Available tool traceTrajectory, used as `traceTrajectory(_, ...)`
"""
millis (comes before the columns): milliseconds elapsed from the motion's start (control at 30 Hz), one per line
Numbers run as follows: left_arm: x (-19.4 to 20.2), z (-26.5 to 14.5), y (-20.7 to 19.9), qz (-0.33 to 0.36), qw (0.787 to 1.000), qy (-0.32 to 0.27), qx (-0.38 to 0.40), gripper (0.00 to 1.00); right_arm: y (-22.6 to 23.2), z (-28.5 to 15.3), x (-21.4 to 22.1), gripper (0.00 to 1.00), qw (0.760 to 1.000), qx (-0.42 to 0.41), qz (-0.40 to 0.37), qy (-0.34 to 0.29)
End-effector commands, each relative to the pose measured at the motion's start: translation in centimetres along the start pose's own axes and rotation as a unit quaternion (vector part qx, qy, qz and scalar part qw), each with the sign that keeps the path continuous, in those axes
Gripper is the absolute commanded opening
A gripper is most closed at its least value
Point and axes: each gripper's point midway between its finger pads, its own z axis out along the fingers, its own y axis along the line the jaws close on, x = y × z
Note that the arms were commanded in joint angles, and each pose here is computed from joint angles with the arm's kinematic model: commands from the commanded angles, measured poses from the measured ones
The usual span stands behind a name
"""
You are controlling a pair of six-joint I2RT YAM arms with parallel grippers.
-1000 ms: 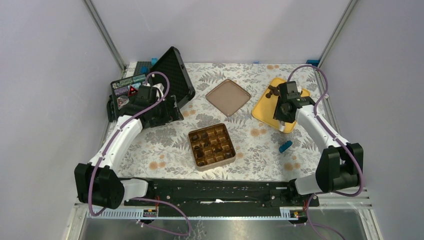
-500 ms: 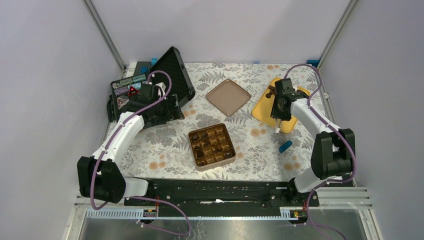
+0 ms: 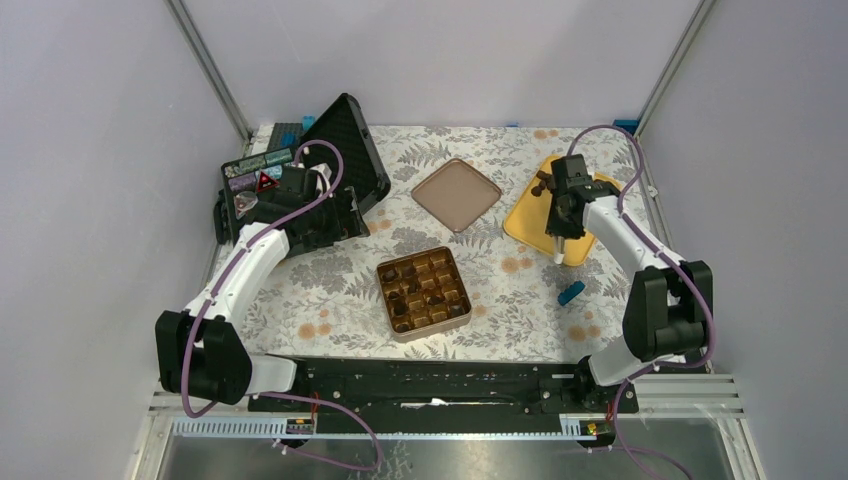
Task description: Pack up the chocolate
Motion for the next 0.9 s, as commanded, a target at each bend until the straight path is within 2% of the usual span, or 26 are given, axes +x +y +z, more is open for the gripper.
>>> traceTrajectory(0, -1.9, -1.1, -1.0, -0.003, 0.999, -0.044, 0.018, 0.99, -0.6, -5.3, -3.8, 0.11, 0.997, -0.017, 0.011, -0.071)
traceTrajectory(167, -1.7, -1.2, -0.6, -0.004, 0.999, -0.048, 0.011, 0.99, -0.1, -10.1, -5.4, 0.11, 0.992, -0.062, 0.012, -0.106)
traceTrajectory(333, -2.3, -1.6, 0.0, -0.008, 0.998, -0.064, -0.009, 0.99, 4.2, -14.7, -4.5, 0.15, 0.981, -0.158, -0.04, -0.106)
traceTrajectory(567, -3.0, -1.5, 0.3, -0.02, 0.997, -0.074, -0.025, 0.99, 12.2, -17.5, 3.2, 0.15, 0.953, -0.227, -0.196, -0.053)
traceTrajectory(700, -3.2, -1.7, 0.3, -0.022, 0.996, -0.079, -0.027, 0.99, 14.2, -17.9, 7.2, 0.15, 0.933, -0.256, -0.252, -0.021)
traceTrajectory(867, -3.1, -1.8, 0.5, -0.023, 0.996, -0.078, -0.031, 0.99, 14.8, -17.5, 9.4, 0.16, 0.925, -0.255, -0.281, 0.001)
